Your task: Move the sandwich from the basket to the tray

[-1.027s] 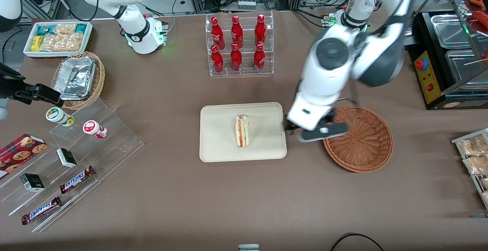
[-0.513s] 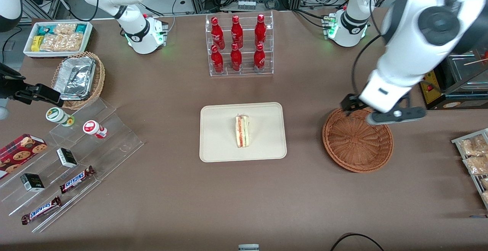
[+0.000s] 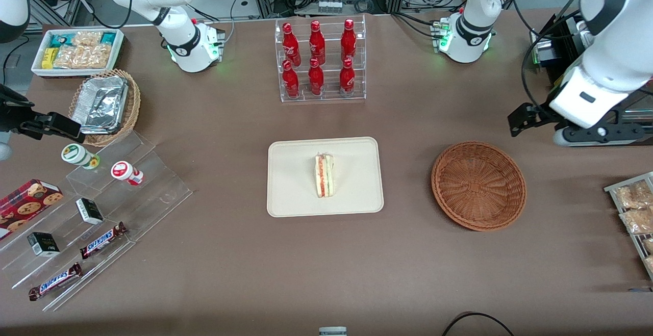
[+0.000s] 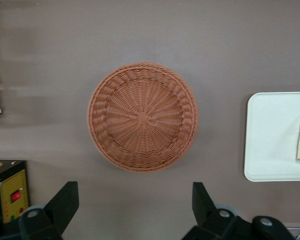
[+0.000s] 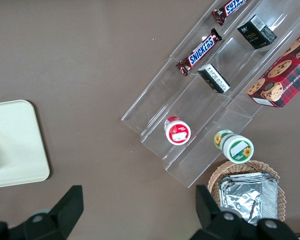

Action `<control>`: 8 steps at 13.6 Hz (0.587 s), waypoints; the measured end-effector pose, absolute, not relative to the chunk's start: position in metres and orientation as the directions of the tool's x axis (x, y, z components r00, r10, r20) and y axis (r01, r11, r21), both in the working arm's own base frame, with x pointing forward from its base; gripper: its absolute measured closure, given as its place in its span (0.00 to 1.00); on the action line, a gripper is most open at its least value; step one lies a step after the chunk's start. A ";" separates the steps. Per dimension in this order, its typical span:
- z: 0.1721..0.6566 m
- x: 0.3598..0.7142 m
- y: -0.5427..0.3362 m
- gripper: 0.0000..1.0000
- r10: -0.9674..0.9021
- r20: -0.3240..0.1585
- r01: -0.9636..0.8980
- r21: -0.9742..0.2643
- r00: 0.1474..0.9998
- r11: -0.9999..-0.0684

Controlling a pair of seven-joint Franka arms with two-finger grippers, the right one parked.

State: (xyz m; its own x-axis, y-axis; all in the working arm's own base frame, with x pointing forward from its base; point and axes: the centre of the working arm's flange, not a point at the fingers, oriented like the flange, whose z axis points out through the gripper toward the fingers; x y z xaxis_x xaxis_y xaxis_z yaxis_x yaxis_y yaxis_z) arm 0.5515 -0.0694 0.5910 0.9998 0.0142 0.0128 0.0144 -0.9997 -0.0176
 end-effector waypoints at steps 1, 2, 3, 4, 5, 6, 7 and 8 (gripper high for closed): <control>0.595 0.550 -0.057 0.00 0.013 0.016 0.013 -0.018 1.000 -1.000; 0.599 0.549 -0.044 0.00 0.018 0.019 0.018 -0.017 1.000 -1.000; 0.601 0.548 -0.034 0.00 0.025 0.021 0.026 -0.018 0.999 -1.000; 0.601 0.548 -0.027 0.00 0.026 0.021 0.027 -0.017 0.999 -0.999; 0.601 0.548 -0.024 0.00 0.022 0.020 0.022 -0.018 1.000 -1.000; 0.601 0.548 -0.019 0.00 0.025 0.020 0.026 -0.018 0.999 -1.000; 0.601 0.549 -0.010 0.00 0.037 0.020 0.037 -0.018 0.999 -0.999; 0.601 0.549 -0.002 0.00 0.045 0.020 0.046 -0.018 0.999 -0.999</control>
